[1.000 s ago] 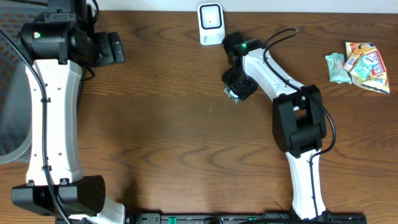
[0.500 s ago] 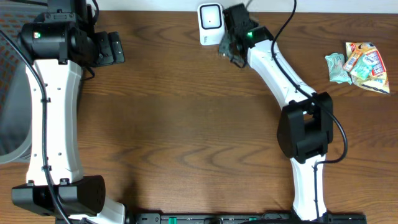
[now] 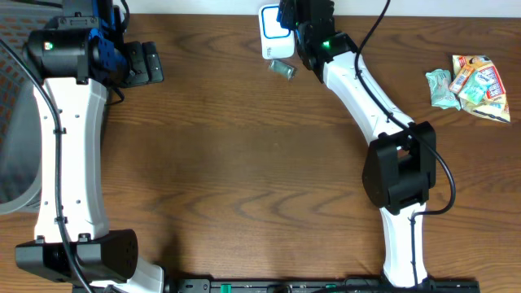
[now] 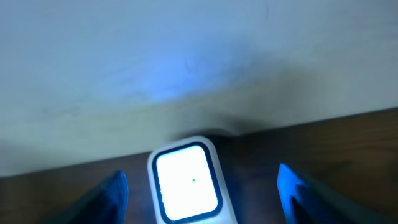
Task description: Scan the item barcode
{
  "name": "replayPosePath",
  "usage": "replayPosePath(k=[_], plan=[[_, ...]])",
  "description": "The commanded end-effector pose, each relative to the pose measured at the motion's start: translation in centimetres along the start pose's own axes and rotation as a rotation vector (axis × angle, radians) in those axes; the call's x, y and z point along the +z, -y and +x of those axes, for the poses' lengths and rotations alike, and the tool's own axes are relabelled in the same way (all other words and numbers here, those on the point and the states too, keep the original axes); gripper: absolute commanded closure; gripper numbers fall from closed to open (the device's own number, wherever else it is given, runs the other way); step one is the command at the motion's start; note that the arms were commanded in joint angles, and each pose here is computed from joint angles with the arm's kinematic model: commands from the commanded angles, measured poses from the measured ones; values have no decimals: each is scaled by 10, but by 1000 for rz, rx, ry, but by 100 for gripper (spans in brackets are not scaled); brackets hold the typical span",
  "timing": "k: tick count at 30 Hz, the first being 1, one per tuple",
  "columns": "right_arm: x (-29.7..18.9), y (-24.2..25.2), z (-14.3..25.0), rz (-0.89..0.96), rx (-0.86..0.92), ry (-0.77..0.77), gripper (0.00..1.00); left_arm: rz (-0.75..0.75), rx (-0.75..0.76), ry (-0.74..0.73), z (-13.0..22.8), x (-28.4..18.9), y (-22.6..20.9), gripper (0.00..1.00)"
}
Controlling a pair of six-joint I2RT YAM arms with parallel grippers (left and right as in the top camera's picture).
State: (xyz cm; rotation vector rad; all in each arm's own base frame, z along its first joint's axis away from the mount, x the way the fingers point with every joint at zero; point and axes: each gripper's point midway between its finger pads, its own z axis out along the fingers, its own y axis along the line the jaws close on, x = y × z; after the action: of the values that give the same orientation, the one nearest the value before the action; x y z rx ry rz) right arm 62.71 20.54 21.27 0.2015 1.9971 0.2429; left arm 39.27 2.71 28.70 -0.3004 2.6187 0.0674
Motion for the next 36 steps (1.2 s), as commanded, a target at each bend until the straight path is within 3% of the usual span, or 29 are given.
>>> replayPosePath(k=[1,11,18,22,30,36], plan=[[3,0,14,13,-65,-40,24,-19,-12,-6,1,3,-4,2],[-16,-12,93,-72,-112,-370,18,-19,-12,-6,1,3,-4,2],[-38,-23,141,13,82,-532,1,-19,-12,-6,1,3,-4,2],[-39,-19,162,135,150,-509,1,-19,-12,-6,1,3,-4,2],[-9,12,204,351,77,-393,1,-19,-12,-6,1,3,-4,2],[-4,32,207,431,43,-355,1,-19,-12,-6,1,3,-4,2]])
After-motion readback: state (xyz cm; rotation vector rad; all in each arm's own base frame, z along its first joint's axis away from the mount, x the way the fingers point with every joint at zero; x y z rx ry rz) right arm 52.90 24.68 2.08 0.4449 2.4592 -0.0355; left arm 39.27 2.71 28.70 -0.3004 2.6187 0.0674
